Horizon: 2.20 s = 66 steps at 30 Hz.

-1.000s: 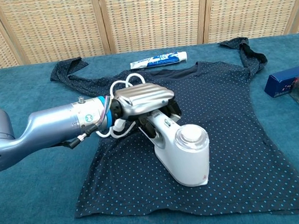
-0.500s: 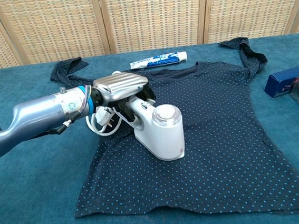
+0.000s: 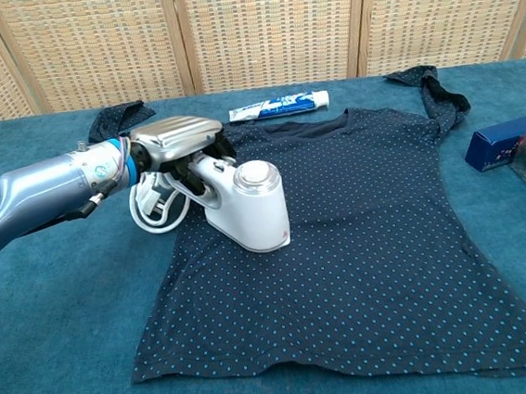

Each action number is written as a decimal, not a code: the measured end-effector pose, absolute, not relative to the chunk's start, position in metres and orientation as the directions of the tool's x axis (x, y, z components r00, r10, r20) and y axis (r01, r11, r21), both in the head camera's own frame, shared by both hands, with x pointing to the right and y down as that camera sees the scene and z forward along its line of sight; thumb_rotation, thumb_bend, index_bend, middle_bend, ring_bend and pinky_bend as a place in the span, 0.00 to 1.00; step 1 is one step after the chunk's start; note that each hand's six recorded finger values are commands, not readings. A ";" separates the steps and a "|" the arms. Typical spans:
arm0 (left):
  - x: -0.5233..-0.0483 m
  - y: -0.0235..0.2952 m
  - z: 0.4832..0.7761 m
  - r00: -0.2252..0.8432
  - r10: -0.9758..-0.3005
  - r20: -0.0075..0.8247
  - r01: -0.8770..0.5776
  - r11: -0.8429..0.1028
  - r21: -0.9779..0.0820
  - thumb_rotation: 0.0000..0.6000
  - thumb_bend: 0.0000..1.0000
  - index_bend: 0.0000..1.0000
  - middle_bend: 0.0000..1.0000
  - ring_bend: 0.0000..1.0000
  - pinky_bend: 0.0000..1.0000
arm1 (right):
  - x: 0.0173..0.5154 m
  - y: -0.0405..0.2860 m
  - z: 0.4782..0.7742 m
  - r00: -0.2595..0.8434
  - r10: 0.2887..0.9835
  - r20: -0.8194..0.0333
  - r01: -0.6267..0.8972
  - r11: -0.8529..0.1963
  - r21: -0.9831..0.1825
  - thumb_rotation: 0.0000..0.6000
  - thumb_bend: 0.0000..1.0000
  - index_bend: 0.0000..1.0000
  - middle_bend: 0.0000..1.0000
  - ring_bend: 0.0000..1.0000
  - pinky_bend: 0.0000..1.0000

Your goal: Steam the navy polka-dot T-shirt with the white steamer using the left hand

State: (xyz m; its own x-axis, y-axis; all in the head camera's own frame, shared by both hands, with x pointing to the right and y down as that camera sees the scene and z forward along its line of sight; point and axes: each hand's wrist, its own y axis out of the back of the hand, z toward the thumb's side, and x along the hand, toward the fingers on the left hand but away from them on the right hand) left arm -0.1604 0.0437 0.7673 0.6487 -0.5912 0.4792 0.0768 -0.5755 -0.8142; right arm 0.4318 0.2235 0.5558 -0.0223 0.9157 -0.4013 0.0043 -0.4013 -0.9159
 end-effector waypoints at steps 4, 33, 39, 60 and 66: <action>-0.164 0.043 0.768 0.644 -0.596 0.480 0.067 -0.581 -0.811 1.00 0.51 1.00 0.82 0.74 0.80 | 0.431 0.224 0.556 -0.021 0.915 -0.403 0.005 -0.403 -0.915 1.00 0.00 0.01 0.00 0.00 0.00; -0.093 0.102 0.755 0.813 -0.429 0.393 0.048 -0.624 -0.780 1.00 0.51 1.00 0.82 0.74 0.80 | 0.430 0.224 0.554 -0.014 0.917 -0.399 0.013 -0.399 -0.917 1.00 0.00 0.01 0.00 0.00 0.00; -0.075 0.122 0.751 0.848 -0.375 0.374 0.059 -0.634 -0.771 1.00 0.51 1.00 0.82 0.74 0.80 | 0.431 0.223 0.553 -0.016 0.918 -0.397 0.015 -0.397 -0.918 1.00 0.00 0.01 0.00 0.00 0.00; -0.053 0.140 0.741 0.881 -0.339 0.331 0.049 -0.629 -0.776 1.00 0.51 1.00 0.82 0.74 0.80 | 0.433 0.223 0.550 -0.018 0.921 -0.390 0.019 -0.390 -0.921 1.00 0.00 0.01 0.00 0.00 0.00; -0.061 0.132 0.744 0.870 -0.352 0.345 0.076 -0.596 -0.799 1.00 0.51 1.00 0.82 0.74 0.80 | 0.432 0.223 0.550 -0.016 0.920 -0.391 0.020 -0.391 -0.920 1.00 0.00 0.01 0.00 0.00 0.00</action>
State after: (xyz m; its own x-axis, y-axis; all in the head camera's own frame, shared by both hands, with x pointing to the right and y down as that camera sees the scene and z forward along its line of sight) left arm -0.0613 0.1316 0.7442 0.8702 -0.3515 0.3453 0.0764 -0.5962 -0.7992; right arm 0.4322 0.2233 0.5503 -0.0159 0.9202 -0.3911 0.0198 -0.3908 -0.9203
